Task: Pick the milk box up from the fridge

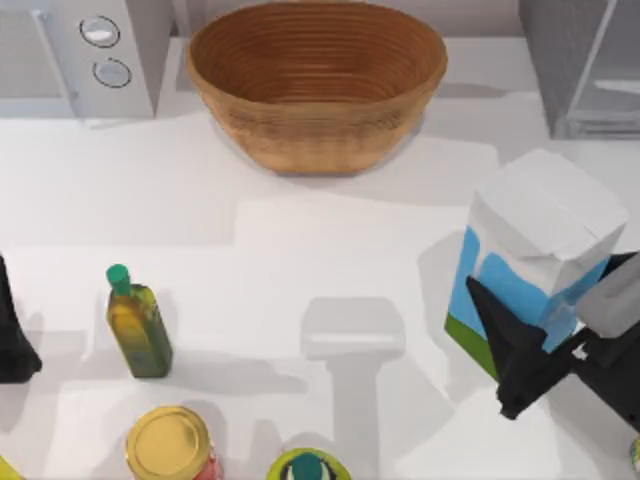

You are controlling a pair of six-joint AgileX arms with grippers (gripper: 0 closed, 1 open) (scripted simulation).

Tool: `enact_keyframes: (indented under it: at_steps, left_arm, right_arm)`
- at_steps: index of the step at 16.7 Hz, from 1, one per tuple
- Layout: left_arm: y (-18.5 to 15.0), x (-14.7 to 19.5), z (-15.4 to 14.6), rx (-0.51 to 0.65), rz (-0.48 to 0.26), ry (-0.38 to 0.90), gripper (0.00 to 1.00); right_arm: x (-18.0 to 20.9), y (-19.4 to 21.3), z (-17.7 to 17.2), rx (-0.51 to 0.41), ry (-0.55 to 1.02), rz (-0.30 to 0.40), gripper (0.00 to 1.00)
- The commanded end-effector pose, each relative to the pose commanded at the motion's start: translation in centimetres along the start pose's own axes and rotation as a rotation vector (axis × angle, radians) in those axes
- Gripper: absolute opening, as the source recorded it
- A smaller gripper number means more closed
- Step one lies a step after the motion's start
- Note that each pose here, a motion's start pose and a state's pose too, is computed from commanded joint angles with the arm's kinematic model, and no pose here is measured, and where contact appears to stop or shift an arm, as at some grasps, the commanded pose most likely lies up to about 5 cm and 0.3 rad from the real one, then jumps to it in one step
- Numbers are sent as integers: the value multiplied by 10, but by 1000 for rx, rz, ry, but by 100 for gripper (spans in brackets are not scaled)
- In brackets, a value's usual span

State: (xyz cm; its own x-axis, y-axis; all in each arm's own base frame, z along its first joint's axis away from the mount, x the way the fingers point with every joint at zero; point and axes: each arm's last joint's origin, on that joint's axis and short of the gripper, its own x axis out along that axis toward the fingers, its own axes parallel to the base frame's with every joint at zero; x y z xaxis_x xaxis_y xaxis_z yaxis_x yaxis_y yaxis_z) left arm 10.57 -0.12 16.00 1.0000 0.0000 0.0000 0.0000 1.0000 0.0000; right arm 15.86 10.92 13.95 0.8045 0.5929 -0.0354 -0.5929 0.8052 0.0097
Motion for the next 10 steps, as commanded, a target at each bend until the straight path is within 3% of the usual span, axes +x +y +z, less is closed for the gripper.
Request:
enact_keyframes:
  at_steps: [5, 10]
  left_arm:
    - [0, 0, 0, 0, 0, 0, 100]
    - [0, 0, 0, 0, 0, 0, 100]
  right_arm:
    - [13, 22, -10, -8, -28, 117, 0]
    - [14, 25, -12, -10, -30, 130, 0]
